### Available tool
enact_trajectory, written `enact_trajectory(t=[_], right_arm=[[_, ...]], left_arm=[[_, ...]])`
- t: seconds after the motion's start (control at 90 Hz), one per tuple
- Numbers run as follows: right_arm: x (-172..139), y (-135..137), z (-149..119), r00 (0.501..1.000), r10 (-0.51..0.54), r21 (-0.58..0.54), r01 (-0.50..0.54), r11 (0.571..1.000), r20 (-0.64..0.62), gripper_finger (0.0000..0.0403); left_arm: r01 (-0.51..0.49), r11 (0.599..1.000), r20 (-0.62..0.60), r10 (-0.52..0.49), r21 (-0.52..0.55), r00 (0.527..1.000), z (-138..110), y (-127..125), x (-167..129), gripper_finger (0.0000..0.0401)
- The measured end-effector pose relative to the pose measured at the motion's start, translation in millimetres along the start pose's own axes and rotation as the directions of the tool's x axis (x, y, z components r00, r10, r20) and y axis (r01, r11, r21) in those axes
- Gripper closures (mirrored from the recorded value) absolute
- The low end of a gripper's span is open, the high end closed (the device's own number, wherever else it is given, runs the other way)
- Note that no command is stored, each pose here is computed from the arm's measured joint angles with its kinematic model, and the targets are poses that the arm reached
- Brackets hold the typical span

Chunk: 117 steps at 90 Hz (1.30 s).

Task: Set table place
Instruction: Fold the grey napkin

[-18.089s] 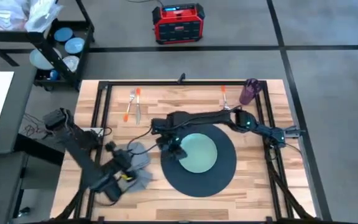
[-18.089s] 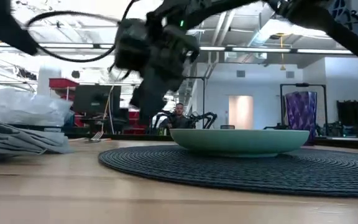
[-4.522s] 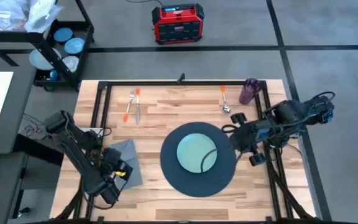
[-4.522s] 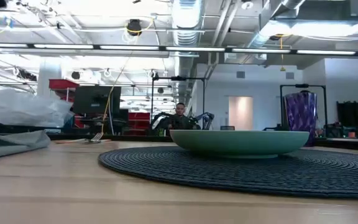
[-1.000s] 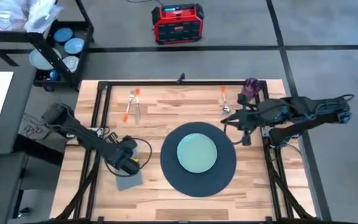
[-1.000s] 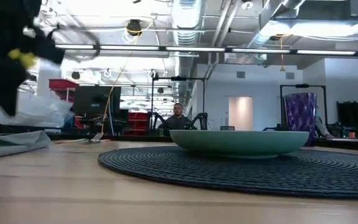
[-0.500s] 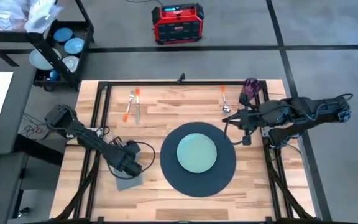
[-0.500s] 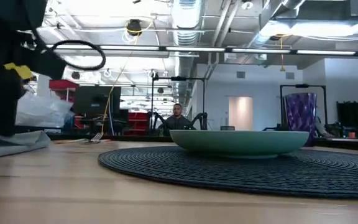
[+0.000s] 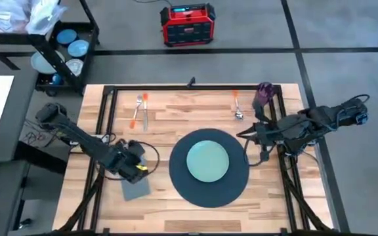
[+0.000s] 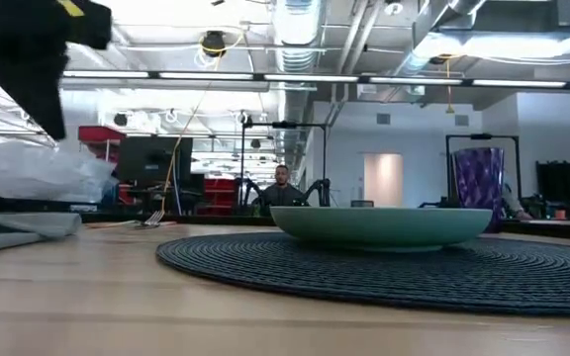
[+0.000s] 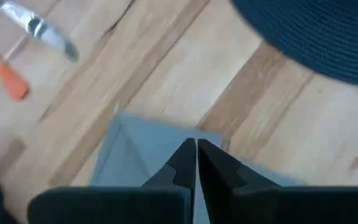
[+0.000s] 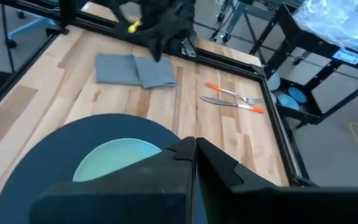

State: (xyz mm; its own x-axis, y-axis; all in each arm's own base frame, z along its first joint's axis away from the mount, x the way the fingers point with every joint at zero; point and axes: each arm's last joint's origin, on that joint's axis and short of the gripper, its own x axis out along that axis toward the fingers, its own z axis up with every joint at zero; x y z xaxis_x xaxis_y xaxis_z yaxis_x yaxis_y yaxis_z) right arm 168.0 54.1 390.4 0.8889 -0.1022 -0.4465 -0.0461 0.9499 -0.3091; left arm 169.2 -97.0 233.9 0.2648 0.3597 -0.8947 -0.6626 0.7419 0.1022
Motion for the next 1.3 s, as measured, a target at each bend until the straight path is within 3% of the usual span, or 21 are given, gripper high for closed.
enact_trajectory(t=[0.156,0.267,0.378,0.667,0.9,1.3], right_arm=[[-2.8,5.1,-1.1,1.0,-0.025,-0.012,0.025,1.0,-0.011,0.0403],[-4.1,7.9,0.1,1.0,-0.019,-0.019,0.019,1.0,0.001,0.0403],[-5.7,10.5,0.6,1.0,-0.019,-0.025,0.019,0.999,0.008,0.0403],[-11.2,20.6,1.7,0.999,0.014,-0.031,-0.013,0.999,0.029,0.0403],[-16.3,27.2,3.1,0.999,-0.014,-0.057,0.017,0.998,0.052,0.0403],[-17.3,28.9,4.2,0.998,-0.006,-0.061,0.01,0.998,0.065,0.0403]], left_arm=[[-0.058,0.998,-0.114,0.057,-0.009,0.992,-17.6,13.7,0.5,0.0401],[-0.024,1.0,-0.192,0.021,-0.015,0.981,-27.3,11.4,11.1,0.0401],[0.071,0.997,-0.221,-0.077,-0.035,0.972,-34.9,4.0,25.6,0.0401],[0.076,0.993,-0.32,-0.102,-0.093,0.942,-61.3,13.5,64.0,0.0401],[0.22,0.957,-0.264,-0.265,-0.187,0.928,-58.5,6.5,81.8,0.0401],[0.269,0.948,-0.142,-0.294,-0.167,0.945,-26.0,6.1,99.3,0.0401]])
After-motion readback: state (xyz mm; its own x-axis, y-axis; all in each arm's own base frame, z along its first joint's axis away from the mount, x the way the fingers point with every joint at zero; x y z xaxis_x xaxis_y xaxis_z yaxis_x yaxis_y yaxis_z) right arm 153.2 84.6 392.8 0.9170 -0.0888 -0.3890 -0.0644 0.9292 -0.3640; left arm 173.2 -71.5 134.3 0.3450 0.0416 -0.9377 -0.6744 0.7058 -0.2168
